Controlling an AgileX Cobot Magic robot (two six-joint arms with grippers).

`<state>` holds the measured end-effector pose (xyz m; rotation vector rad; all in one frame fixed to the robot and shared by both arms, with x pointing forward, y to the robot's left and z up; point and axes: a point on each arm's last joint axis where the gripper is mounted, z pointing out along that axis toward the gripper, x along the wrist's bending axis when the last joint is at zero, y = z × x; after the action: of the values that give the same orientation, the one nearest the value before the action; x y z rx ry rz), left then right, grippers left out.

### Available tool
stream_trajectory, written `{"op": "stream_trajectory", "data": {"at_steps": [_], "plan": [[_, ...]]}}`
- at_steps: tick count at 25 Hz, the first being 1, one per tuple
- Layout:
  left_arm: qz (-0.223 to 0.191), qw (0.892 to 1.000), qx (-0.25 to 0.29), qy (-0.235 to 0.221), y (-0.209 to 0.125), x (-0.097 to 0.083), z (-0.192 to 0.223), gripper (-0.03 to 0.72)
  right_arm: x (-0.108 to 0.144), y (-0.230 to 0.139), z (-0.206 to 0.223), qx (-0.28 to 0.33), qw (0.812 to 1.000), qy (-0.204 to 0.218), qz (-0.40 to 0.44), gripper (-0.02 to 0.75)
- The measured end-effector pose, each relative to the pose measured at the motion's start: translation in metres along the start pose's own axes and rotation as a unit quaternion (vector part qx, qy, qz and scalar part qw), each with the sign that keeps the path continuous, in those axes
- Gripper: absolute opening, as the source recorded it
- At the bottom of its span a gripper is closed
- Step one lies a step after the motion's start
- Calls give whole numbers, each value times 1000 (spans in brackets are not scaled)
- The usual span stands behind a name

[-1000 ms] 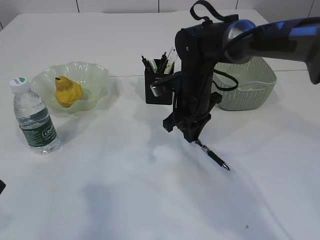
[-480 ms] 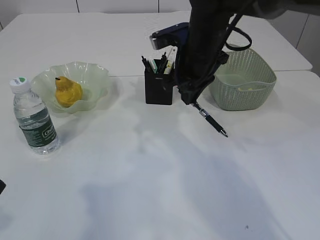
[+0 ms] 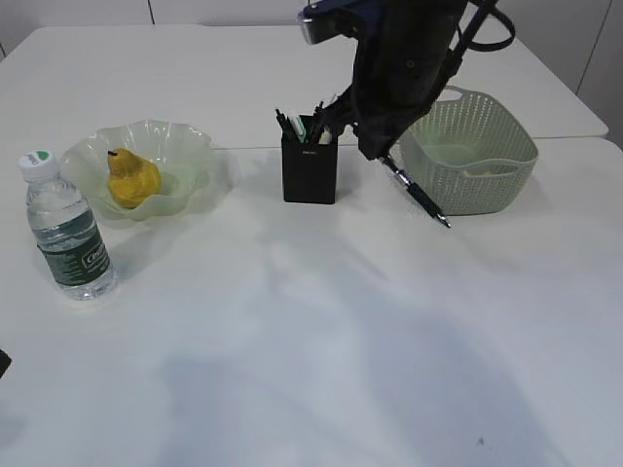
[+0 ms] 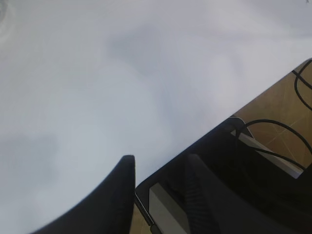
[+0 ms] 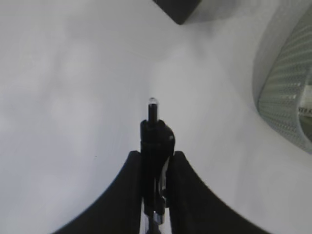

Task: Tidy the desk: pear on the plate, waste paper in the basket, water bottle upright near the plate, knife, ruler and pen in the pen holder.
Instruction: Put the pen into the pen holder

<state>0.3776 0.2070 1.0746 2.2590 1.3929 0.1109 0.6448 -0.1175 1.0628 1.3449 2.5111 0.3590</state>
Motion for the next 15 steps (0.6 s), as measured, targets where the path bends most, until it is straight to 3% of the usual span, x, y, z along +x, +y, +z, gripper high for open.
{"op": "stream_trajectory", "data": {"at_steps": [15], "plan": [[0, 1000, 0, 0, 0, 0, 0, 239, -3, 18, -13, -111, 994, -17, 0, 111]]}}
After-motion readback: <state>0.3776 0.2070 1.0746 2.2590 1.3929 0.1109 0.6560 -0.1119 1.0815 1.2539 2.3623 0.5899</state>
